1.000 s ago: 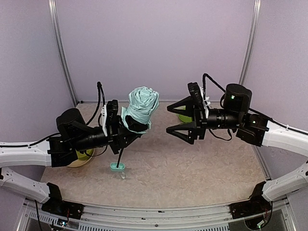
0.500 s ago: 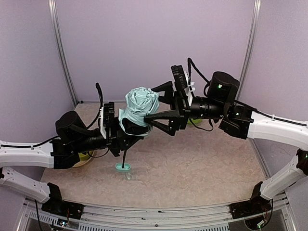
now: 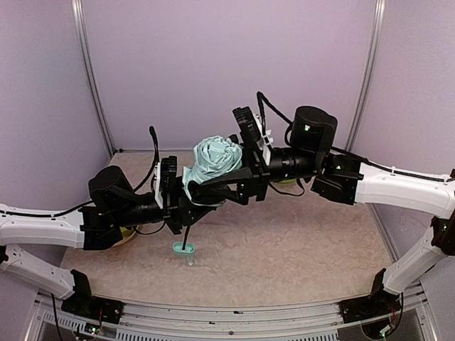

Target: Put away the umbrella

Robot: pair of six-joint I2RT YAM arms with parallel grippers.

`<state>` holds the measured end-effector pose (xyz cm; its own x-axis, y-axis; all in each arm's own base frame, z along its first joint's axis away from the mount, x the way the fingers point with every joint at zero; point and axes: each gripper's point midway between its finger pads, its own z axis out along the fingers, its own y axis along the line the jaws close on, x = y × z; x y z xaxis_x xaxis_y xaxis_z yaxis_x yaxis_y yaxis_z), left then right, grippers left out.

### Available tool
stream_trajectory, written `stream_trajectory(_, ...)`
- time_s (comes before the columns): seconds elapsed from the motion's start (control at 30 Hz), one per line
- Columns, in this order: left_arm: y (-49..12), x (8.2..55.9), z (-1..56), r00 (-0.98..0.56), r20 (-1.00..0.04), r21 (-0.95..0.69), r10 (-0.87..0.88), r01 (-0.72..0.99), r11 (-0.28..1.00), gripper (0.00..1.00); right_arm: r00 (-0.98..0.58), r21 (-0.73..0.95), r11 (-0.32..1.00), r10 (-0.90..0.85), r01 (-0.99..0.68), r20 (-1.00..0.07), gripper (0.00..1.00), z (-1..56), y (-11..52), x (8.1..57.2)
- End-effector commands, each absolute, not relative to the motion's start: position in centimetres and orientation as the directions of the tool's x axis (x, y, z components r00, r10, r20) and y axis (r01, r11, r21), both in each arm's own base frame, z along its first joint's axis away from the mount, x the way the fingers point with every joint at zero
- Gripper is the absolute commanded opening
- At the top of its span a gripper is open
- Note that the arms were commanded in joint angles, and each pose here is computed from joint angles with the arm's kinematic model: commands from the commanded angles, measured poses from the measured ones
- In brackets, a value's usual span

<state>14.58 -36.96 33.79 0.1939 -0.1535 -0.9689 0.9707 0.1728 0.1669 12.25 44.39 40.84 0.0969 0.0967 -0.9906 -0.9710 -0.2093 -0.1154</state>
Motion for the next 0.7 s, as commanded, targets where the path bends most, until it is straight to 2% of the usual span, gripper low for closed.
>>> stream_trajectory(0.0, -37.0, 14.1, 37.0, 0.24, -0.943, 0.204, -0.231, 0.964, 0.172, 0.0, 0.093, -0.104, -0.211, 0.064, -0.972, -0.994, 0.64, 40.6, 44.8, 12.0)
stream_trajectory(0.07, -37.1, 14.1, 37.2, 0.242, -0.941, 0.206, -0.236, 0.964, 0.168, 0.0, 0.086, -0.095, -0.22, 0.051, -0.971, -0.995, 0.59, 40.2, 44.9, 12.0)
stream_trajectory(0.2, -37.4, 14.2, 37.1, 0.241, -0.942, 0.206, -0.233, 0.964, 0.167, 0.0, 0.086, -0.1, -0.234, 0.071, -0.967, -0.994, 0.35, 40.6, 44.7, 11.6)
stream_trajectory(0.27, -37.4, 14.3, 36.9, 0.233, -0.946, 0.198, -0.226, 0.966, 0.169, 0.0, 0.093, -0.111, -0.237, 0.084, -0.965, -0.992, 0.2, 40.9, 44.4, 11.3)
stream_trajectory(0.33, -37.5, 14.6, 36.4, 0.221, -0.952, 0.185, -0.21, 0.966, 0.178, 0.05, 0.103, -0.123, -0.22, 0.099, -0.968, -0.99, 0.1, 41.2, 43.9, 11.3)
stream_trajectory(0.43, -37.2, 15.3, 35.4, 0.203, -0.962, 0.165, -0.18, 0.964, 0.207, 0.28, 0.118, -0.136, -0.177, 0.109, -0.975, -0.987, 0.03, 41.6, 43.3, 11.7)
stream_trajectory(0.53, -36.7, 16.0, 33.6, 0.178, -0.975, 0.142, -0.131, 0.96, 0.242, 0.65, 0.109, -0.119, -0.107, 0.093, -0.987, -0.99, 0.0, 41.9, 42.6, 13.0)
stream_trajectory(0.57, -36.6, 16.2, 32.7, 0.169, -0.981, 0.139, -0.1, 0.958, 0.252, 0.74, 0.103, -0.109, -0.069, 0.083, -0.992, -0.991, 0.0, 42.1, 42.3, 13.8)
stream_trajectory(0.6, -36.4, 16.5, 31.7, 0.16, -0.985, 0.137, -0.067, 0.954, 0.268, 0.89, 0.096, -0.098, -0.027, 0.07, -0.995, -0.993, 0.0, 42.3, 41.8, 14.7)
stream_trajectory(0.63, -36.0, 17.0, 30.6, 0.145, -0.989, 0.129, -0.033, 0.947, 0.295, 0.98, 0.091, -0.09, 0.023, 0.06, -0.996, -0.994, 0.0, 42.6, 41.2, 15.7)
stream_trajectory(0.67, -35.4, 17.7, 29.3, 0.125, -0.992, 0.118, 0.003, 0.933, 0.339, 0.99, 0.083, -0.08, 0.083, 0.043, -0.993, -0.996, 0.0, 42.7, 40.5, 16.9)
